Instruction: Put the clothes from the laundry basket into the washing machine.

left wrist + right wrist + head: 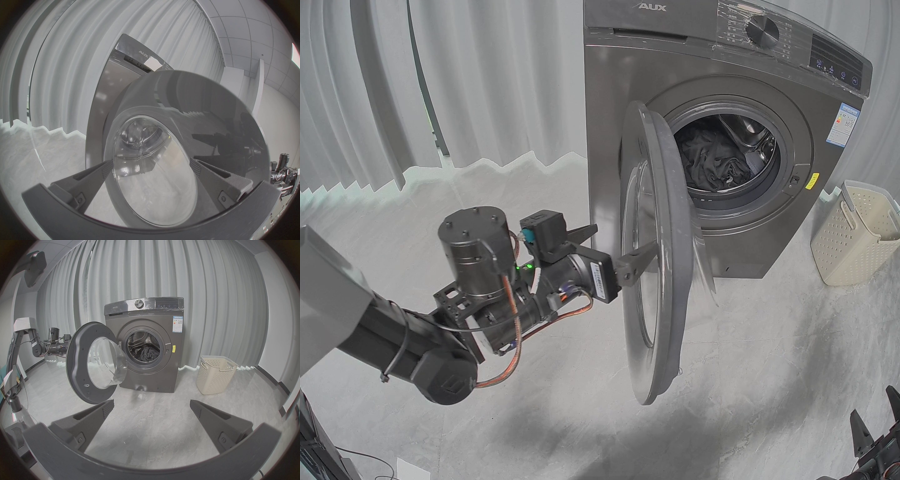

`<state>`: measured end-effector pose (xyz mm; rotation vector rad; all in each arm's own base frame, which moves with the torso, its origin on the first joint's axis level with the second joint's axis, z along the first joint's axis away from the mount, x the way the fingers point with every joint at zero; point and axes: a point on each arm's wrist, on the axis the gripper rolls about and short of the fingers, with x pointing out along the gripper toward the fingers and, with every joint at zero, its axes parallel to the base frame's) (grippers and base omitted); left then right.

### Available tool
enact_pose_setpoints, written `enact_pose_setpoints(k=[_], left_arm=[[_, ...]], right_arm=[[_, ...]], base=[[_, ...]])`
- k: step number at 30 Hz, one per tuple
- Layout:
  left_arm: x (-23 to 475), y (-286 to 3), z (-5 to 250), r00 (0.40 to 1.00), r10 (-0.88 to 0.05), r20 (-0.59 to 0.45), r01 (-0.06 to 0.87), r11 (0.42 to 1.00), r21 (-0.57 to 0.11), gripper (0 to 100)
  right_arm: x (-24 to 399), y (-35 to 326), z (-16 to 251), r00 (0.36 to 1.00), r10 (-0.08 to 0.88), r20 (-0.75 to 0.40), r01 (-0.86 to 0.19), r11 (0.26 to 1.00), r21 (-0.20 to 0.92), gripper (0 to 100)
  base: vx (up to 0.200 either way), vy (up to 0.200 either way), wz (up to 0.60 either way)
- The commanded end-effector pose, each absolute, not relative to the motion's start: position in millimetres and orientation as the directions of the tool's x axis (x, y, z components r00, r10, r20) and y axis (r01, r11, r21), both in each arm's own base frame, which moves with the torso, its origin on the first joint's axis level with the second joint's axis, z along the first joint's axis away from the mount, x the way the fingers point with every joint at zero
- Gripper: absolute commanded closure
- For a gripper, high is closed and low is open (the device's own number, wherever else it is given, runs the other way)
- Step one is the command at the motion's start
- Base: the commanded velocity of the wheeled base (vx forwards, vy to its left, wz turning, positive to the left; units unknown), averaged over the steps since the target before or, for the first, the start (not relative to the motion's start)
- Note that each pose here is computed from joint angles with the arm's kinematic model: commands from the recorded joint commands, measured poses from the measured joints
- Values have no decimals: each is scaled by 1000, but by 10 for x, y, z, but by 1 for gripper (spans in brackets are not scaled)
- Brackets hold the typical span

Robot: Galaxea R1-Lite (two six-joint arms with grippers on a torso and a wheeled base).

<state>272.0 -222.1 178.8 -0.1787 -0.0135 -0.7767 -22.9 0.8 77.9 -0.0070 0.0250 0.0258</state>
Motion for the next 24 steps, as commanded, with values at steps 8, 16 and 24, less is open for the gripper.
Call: enact_pose_setpoints(k=[8, 16, 24], left_arm=[[3038, -2538, 1750, 733, -669, 124, 678, 703, -215, 0], [3148, -3053, 1750, 687, -707, 169, 723, 639, -264, 0], [3244, -3273, 1633, 673, -717, 181, 735, 624, -265, 0]], right_arm=[[-233, 8, 754, 999, 26, -20, -26, 1000, -7, 0], [-234, 8, 759, 999, 26, -18, -26, 1000, -7, 0], [-233, 8, 754, 999, 26, -20, -26, 1000, -7, 0]], base=[[0, 0, 0], [0, 0, 0], [0, 0, 0]])
